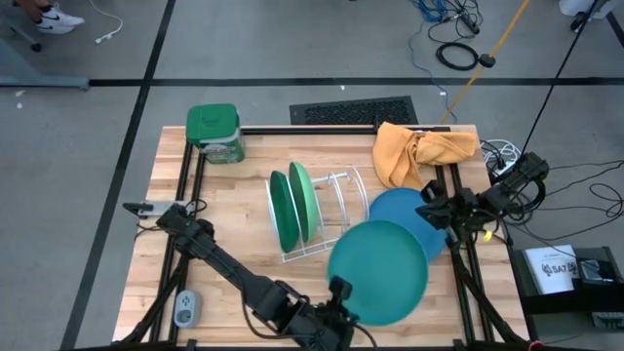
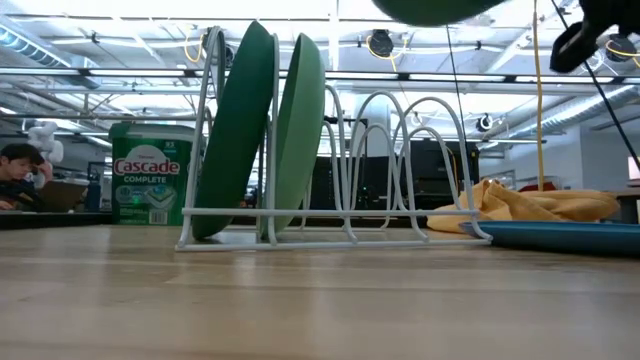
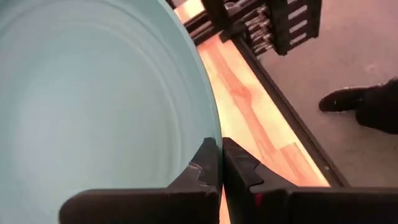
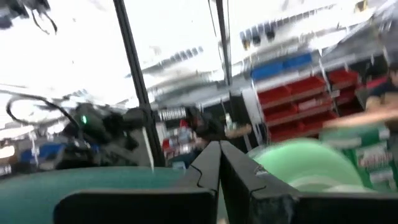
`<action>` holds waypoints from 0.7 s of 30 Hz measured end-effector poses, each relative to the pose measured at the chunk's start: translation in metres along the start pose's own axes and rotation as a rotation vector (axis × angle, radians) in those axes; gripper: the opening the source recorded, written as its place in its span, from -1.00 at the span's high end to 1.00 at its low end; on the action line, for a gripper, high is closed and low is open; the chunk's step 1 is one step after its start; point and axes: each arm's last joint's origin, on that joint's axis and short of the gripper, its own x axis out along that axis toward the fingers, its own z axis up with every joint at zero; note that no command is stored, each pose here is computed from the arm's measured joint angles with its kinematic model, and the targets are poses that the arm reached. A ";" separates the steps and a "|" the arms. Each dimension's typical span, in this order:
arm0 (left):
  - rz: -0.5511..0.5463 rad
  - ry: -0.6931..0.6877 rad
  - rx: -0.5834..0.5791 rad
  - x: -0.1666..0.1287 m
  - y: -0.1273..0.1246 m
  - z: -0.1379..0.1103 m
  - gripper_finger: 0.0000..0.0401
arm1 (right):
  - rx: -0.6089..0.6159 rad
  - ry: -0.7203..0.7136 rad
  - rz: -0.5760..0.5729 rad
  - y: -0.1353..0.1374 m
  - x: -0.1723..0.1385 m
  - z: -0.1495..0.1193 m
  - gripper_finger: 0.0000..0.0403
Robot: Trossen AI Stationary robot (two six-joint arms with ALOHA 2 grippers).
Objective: Sort dishes
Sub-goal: Put the dark green plate in the dish rack
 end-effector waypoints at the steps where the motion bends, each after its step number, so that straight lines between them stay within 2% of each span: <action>1: 0.014 -0.002 -0.030 -0.002 0.001 0.001 1.00 | -0.009 -0.029 0.001 0.000 0.000 0.003 0.98; 5: 0.121 -0.052 -0.160 -0.003 0.006 0.006 1.00 | -0.048 -0.190 -0.005 0.000 -0.002 0.020 0.98; 8: 0.259 -0.221 -0.305 -0.005 0.015 0.024 1.00 | -0.091 -0.277 -0.020 -0.001 -0.004 0.029 0.98; 12: 0.366 -0.442 -0.438 -0.010 0.029 0.043 1.00 | -0.126 -0.314 -0.032 -0.001 -0.005 0.033 0.98; 21: 0.547 -0.546 -0.701 0.024 0.078 0.025 1.00 | -0.129 -0.299 -0.029 -0.001 -0.005 0.032 0.98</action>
